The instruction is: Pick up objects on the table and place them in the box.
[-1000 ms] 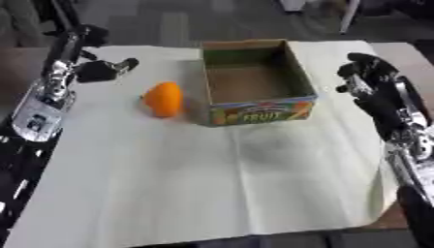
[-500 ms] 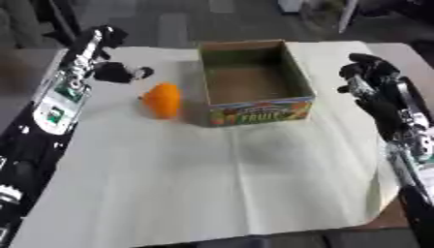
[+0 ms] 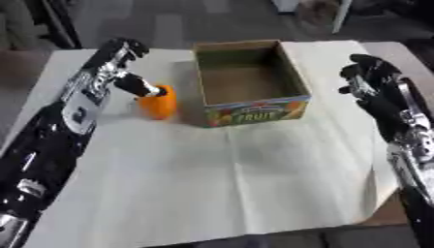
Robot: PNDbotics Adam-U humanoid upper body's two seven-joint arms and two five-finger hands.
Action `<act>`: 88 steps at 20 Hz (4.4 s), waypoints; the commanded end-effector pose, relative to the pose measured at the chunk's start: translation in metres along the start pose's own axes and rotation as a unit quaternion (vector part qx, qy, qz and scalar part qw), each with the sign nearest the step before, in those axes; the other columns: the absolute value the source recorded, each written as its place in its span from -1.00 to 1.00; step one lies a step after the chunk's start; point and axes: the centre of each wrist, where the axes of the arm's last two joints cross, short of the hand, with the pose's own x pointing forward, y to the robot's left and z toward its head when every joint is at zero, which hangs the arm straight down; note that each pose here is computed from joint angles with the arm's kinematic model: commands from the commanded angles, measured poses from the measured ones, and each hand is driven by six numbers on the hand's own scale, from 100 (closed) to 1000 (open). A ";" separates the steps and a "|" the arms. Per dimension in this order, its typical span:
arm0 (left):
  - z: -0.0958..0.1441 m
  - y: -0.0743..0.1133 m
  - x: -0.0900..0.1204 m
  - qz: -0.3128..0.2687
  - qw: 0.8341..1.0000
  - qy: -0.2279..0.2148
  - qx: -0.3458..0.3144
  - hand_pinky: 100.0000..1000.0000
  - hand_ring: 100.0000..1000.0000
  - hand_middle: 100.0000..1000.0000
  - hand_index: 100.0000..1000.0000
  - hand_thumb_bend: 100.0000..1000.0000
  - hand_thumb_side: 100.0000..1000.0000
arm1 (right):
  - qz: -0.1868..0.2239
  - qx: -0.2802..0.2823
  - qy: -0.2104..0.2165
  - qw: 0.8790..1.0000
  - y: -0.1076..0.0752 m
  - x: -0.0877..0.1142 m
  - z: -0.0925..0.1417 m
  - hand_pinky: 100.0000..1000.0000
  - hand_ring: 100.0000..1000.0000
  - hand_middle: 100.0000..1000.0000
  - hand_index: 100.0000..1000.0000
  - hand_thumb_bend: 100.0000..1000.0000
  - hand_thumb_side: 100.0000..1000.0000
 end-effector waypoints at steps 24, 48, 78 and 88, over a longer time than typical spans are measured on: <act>-0.005 -0.024 0.004 -0.137 0.988 -0.006 -0.068 0.29 0.25 0.17 0.40 0.37 -1.00 | 0.005 0.002 -0.009 1.000 -0.002 0.005 -0.004 0.15 0.48 0.19 0.55 -1.00 -0.45; -0.001 0.039 0.070 -0.067 0.986 -0.075 0.135 -0.24 -0.68 -0.65 -0.36 -0.62 -1.00 | 0.003 0.010 -0.006 1.000 0.000 0.004 -0.003 0.15 0.48 0.18 0.55 -1.00 -0.45; -0.022 -0.035 0.098 -0.049 0.975 -0.126 0.175 0.60 0.66 0.71 0.81 1.00 -0.14 | -0.001 0.030 -0.013 0.999 0.008 0.008 -0.008 0.15 0.48 0.18 0.55 -1.00 -0.43; -0.001 0.012 0.096 0.050 0.953 -0.159 0.252 0.54 0.47 0.47 0.65 0.90 -0.44 | -0.001 0.021 -0.009 1.000 0.005 0.005 -0.005 0.15 0.48 0.18 0.55 -1.00 -0.43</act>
